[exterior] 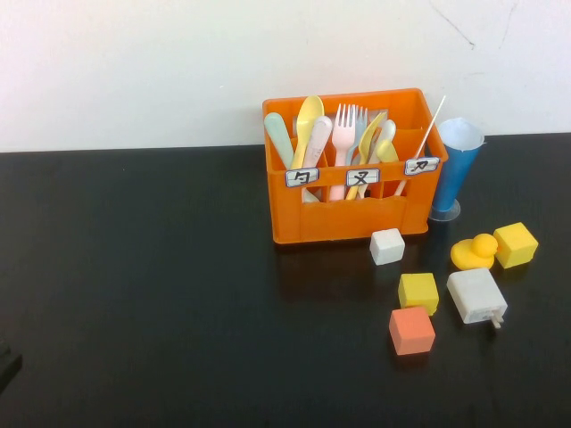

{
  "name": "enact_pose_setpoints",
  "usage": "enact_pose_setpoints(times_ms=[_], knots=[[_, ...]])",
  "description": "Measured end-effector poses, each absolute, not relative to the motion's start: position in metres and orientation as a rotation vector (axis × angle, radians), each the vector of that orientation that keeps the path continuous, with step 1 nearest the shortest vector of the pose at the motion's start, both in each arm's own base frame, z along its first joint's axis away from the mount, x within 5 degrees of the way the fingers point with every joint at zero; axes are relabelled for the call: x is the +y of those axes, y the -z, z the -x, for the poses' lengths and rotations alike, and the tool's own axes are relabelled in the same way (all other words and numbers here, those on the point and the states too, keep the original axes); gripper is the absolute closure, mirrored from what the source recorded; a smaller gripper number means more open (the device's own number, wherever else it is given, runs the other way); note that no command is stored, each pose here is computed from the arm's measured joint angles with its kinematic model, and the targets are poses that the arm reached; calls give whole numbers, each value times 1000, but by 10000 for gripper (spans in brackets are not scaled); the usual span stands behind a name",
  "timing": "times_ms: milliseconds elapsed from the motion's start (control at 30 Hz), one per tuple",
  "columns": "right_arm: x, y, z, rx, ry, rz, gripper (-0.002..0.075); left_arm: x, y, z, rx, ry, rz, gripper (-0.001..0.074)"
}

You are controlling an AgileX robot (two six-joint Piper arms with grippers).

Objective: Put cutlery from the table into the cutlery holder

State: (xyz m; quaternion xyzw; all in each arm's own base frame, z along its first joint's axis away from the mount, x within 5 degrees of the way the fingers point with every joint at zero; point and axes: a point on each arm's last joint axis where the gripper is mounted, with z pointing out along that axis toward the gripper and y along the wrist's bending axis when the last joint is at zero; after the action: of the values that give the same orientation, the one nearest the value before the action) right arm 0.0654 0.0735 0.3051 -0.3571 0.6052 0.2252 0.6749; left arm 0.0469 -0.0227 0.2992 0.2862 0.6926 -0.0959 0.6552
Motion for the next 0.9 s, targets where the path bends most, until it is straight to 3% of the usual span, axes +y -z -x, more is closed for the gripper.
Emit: enact_pose_setpoints(times_ms=[200, 300, 400, 533, 900], knots=[[62, -280, -70, 1446, -436, 686, 728, -23, -299, -47, 1570, 217, -649, 736], [48, -274, -75, 1498, -262, 630, 728, -23, -299, -47, 1570, 217, -649, 736], [33, -260, -75, 1637, -74, 675, 728, -23, -299, -47, 1570, 217, -649, 736], [19, -240, -61, 1840, -45, 710, 728, -23, -299, -47, 1570, 217, -649, 736], [-9, -232, -45, 1748, 192, 343, 729, -23, -299, -47, 1570, 217, -649, 736]])
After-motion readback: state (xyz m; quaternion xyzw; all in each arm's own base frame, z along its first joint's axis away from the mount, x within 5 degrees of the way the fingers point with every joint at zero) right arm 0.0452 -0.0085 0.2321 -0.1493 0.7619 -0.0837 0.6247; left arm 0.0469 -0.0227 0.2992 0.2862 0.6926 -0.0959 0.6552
